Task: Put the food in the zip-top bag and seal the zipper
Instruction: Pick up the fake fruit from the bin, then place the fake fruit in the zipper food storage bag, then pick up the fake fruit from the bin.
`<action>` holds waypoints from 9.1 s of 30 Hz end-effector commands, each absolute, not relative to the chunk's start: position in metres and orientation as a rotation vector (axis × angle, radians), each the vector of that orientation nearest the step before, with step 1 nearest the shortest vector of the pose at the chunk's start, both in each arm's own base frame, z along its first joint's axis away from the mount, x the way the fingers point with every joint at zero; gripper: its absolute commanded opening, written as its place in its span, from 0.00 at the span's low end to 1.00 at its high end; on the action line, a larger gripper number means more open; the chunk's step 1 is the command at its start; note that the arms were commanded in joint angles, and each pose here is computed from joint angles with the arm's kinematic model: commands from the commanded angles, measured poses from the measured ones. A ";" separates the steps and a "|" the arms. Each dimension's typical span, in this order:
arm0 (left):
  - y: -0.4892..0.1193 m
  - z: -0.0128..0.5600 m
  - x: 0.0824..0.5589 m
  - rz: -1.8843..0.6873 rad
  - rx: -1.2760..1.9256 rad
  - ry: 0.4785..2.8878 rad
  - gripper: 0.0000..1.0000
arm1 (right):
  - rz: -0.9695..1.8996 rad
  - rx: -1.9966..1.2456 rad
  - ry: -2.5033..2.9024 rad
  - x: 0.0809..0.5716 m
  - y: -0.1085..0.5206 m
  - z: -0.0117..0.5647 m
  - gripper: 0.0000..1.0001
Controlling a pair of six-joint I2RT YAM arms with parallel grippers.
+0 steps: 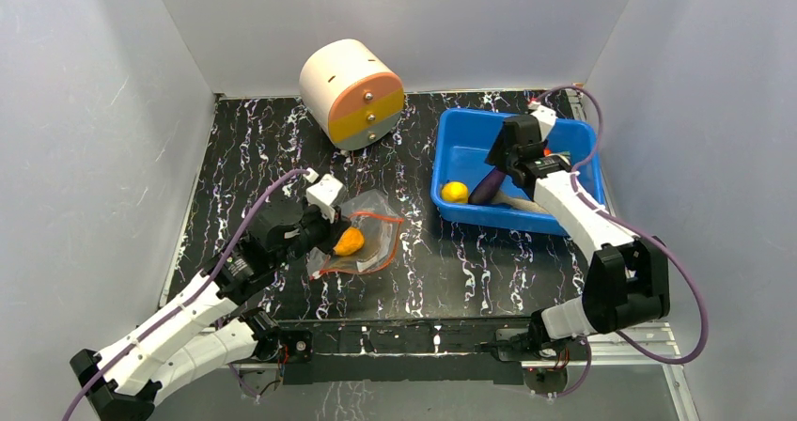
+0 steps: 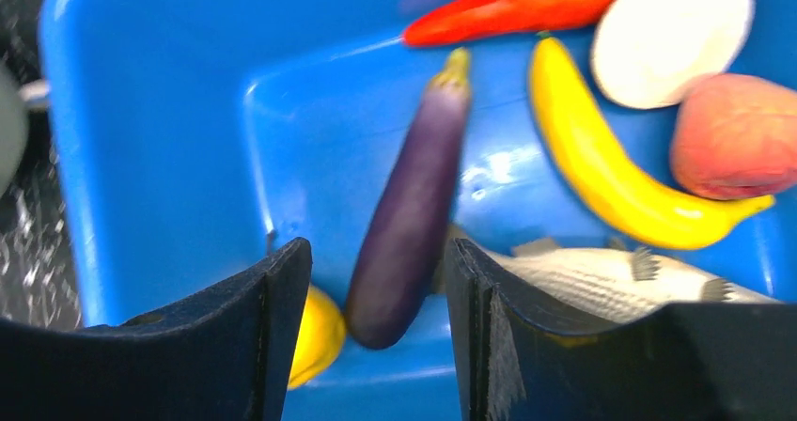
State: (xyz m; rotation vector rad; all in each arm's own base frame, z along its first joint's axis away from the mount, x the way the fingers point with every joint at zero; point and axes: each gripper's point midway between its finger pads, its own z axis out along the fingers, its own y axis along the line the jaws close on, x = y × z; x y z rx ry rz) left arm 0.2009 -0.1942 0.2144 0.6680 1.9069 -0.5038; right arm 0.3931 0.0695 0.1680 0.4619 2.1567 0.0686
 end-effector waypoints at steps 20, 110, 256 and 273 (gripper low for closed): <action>-0.184 0.213 0.197 -0.476 0.679 1.884 0.00 | -0.160 0.906 1.953 0.455 -0.051 0.122 0.41; -0.188 0.204 0.199 -0.471 0.694 1.922 0.00 | -0.054 0.667 2.072 0.430 -0.046 0.179 0.38; -0.170 0.240 0.213 -0.406 0.539 1.825 0.00 | -0.651 0.472 2.111 0.464 -0.044 0.117 0.69; -0.166 0.243 0.211 -0.398 0.539 1.808 0.00 | -0.858 0.432 2.188 0.460 -0.061 0.069 0.57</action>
